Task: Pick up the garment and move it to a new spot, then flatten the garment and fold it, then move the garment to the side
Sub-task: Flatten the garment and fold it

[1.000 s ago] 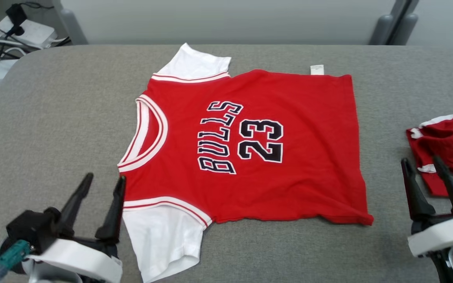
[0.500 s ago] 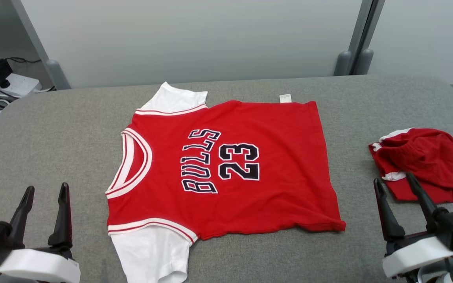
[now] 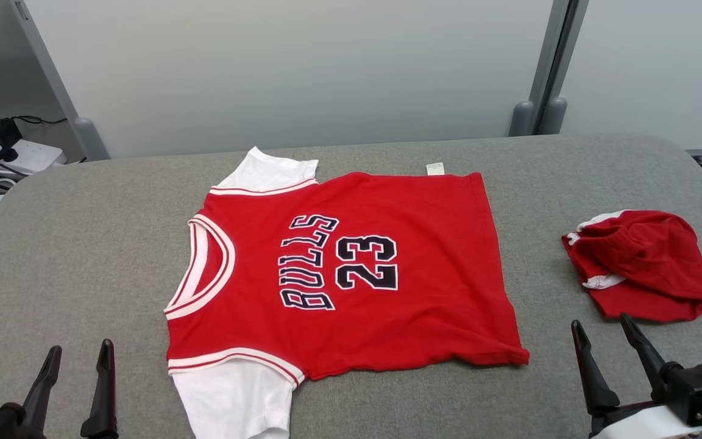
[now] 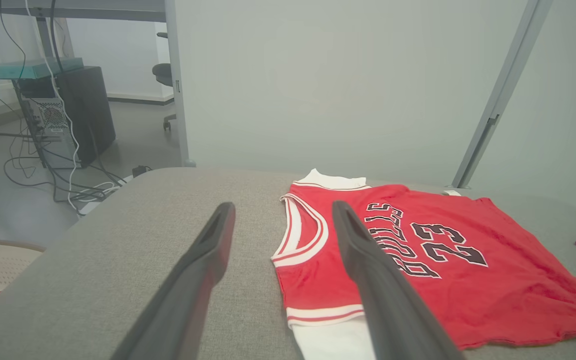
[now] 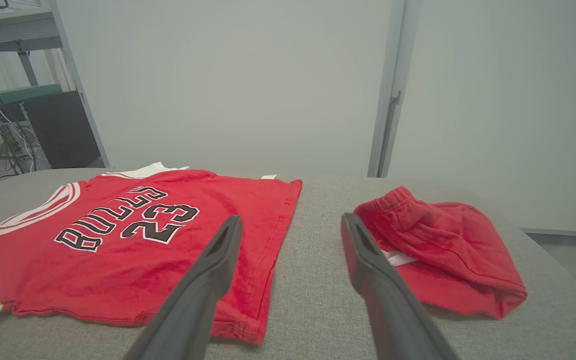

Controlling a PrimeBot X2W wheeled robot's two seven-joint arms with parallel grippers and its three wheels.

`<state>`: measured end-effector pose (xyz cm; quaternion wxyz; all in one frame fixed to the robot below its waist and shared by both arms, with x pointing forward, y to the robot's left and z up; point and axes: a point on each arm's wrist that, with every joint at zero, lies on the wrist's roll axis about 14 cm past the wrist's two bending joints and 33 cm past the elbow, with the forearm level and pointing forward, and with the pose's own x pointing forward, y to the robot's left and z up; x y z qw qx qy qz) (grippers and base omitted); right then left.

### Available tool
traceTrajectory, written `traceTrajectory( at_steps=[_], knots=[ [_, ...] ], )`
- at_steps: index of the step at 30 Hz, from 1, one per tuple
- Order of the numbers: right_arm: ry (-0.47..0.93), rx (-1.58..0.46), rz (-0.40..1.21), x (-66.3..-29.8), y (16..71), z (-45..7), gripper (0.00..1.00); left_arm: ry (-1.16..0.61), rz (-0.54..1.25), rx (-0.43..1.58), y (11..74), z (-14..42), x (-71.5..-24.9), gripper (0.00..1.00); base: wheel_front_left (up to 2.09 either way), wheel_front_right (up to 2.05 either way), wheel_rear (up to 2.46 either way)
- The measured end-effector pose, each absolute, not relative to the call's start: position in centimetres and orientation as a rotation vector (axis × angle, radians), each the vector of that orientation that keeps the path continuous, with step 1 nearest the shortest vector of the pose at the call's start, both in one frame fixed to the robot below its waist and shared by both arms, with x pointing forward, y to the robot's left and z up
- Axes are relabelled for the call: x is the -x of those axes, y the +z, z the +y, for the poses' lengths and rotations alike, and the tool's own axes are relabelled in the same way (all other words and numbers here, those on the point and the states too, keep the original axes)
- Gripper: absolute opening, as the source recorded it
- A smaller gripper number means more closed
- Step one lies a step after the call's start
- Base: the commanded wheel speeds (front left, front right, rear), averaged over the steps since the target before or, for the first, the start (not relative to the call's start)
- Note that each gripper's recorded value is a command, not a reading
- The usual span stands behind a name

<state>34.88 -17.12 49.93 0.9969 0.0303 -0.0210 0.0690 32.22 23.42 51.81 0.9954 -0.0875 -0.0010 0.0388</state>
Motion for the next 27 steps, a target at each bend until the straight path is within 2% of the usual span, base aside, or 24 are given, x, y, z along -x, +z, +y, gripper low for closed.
traceTrajectory(
  at_steps=[21, 27],
  knots=[
    [0.171, -0.063, -0.035, -35.5, 49.8, -16.1, 1.00, 0.075, 0.006, 0.163, 51.1, 23.5, -31.8, 1.00, 0.00, 0.00, 0.00],
    [0.205, -0.091, 0.060, -35.5, 47.3, -14.7, 1.00, -0.023, 0.230, 0.269, 46.6, 19.7, -30.7, 1.00, 0.00, 0.00, 0.00]
  ],
)
